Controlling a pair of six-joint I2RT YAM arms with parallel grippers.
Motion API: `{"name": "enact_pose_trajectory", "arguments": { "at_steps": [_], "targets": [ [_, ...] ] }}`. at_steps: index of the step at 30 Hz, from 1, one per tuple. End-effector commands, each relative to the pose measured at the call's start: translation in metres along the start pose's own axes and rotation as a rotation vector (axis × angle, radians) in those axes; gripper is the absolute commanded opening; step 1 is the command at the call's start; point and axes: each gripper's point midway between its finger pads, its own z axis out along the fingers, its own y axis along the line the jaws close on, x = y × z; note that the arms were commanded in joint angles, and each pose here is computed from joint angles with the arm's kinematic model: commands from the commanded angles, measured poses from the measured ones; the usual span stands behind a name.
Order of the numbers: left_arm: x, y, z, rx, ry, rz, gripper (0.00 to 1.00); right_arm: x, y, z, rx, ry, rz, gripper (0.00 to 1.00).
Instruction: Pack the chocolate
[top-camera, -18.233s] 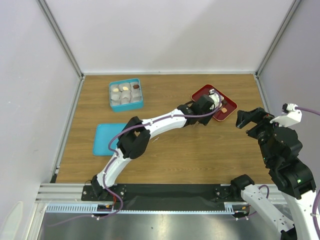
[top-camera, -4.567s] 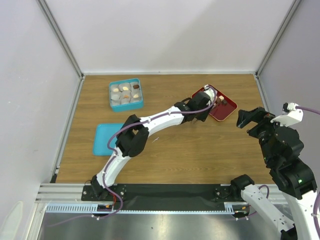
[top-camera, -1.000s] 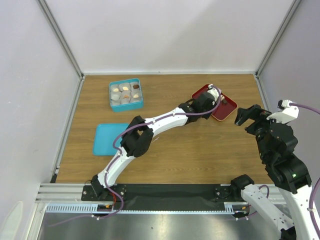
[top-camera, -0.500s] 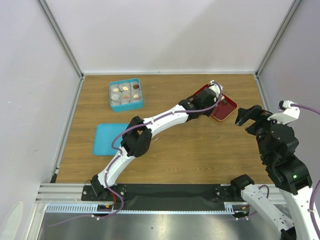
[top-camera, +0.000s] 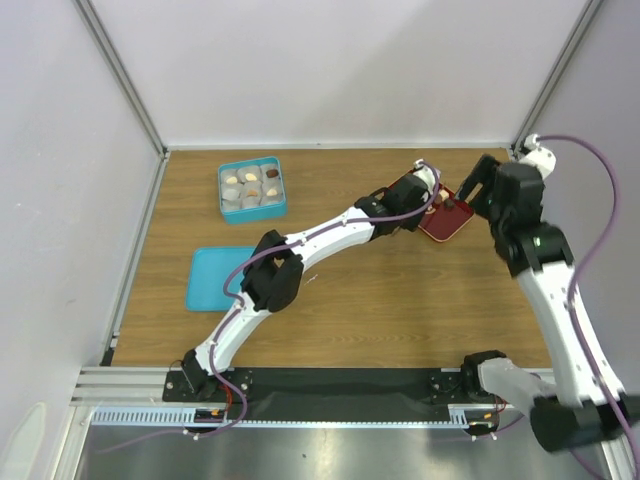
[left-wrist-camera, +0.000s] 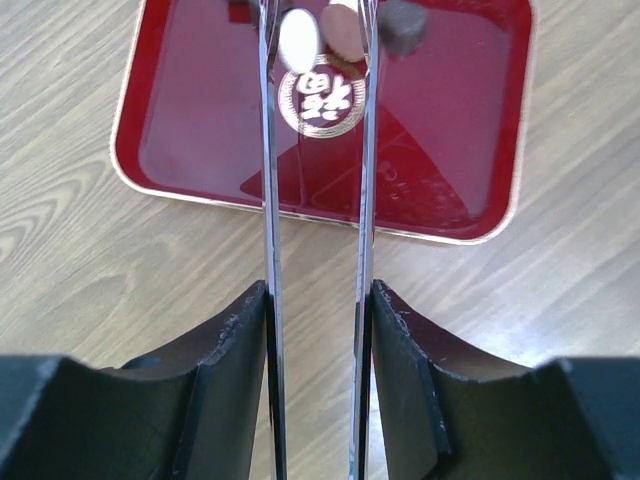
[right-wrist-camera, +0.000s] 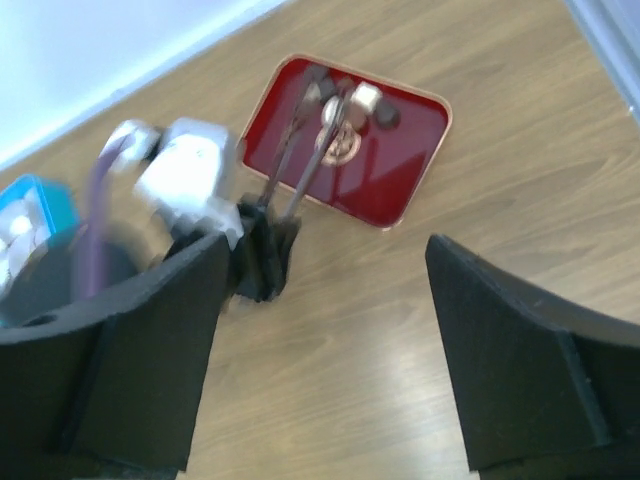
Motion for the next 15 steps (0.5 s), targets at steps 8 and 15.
{"name": "enact_pose_trajectory", "arguments": {
  "at_steps": [8,15],
  "targets": [
    [-0.016,0.022,0.004,0.036,-0.04,-0.002,0.48,-0.025,-0.014,0.05,-0.037,0.073,0.185,0.81],
    [-0.005,0.024,0.014,0.04,-0.026,-0.004,0.48,-0.035,-0.019,0.03,-0.05,-0.002,0.176,0.83]
  ]
}}
